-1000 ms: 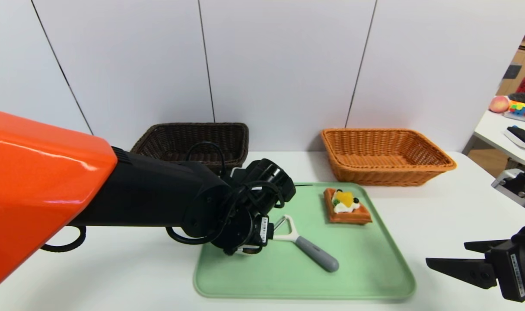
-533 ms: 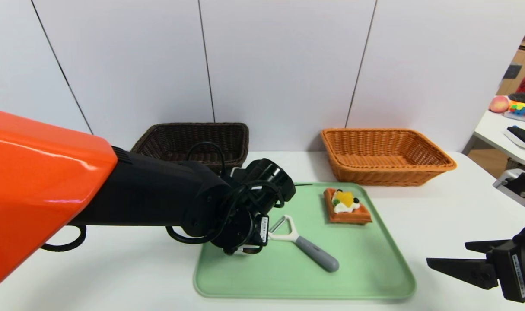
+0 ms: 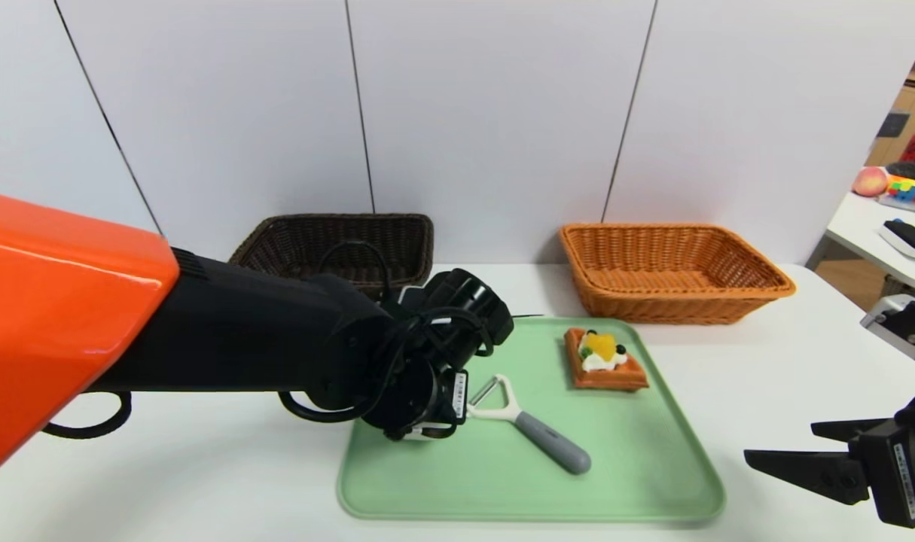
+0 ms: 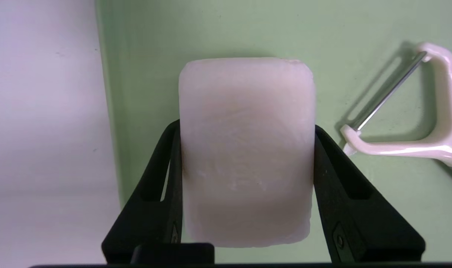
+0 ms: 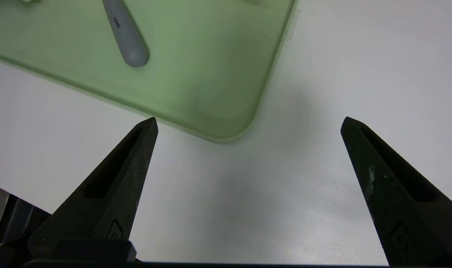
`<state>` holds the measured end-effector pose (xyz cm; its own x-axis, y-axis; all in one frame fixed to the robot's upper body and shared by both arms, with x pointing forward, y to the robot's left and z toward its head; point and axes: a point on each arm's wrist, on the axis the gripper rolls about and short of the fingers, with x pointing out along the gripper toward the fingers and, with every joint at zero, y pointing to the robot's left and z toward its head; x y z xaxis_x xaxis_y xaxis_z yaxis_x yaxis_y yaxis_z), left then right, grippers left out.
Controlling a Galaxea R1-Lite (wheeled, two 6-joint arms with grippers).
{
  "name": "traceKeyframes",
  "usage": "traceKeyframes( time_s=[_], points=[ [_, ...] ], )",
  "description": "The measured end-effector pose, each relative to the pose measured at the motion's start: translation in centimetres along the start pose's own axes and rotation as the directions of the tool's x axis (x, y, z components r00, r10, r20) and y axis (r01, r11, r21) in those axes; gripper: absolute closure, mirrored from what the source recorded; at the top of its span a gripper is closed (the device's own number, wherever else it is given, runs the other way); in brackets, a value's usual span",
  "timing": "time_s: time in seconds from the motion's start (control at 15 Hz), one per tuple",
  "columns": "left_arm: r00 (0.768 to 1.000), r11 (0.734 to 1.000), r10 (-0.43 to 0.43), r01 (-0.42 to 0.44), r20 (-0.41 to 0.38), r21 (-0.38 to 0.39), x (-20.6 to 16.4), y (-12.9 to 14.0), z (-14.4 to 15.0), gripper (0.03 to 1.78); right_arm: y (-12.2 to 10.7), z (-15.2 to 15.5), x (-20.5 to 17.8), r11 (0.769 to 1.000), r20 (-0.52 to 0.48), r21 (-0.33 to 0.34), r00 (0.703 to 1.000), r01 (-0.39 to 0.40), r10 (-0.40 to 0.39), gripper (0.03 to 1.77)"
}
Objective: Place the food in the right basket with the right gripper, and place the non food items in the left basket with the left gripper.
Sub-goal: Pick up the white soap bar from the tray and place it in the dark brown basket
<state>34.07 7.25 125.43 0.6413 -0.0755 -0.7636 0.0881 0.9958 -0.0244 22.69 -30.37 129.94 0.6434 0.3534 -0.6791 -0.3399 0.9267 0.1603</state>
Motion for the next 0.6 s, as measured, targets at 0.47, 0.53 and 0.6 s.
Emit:
traceKeyframes(
  time_s=[0.47, 0.53, 0.6],
  points=[
    [0.993, 0.997, -0.059, 0.054, 0.101, 0.057, -4.3, 1.5, 1.9, 0.83, 0.0, -0.2, -0.2, 1.000, 0.004, 0.000, 1.000, 0.000, 0.000, 0.10],
    [0.990, 0.996, -0.066, 0.057, 0.127, 0.073, -4.7, 1.9, 2.5, 0.83, 0.0, -0.3, -0.2, 1.000, 0.005, 0.001, 1.000, 0.000, 0.000, 0.10],
    [0.985, 0.995, -0.068, 0.057, 0.159, 0.077, -5.1, 2.5, 3.3, 0.83, 0.1, -0.3, -0.3, 1.000, 0.006, 0.002, 1.000, 0.000, 0.000, 0.10]
  ],
)
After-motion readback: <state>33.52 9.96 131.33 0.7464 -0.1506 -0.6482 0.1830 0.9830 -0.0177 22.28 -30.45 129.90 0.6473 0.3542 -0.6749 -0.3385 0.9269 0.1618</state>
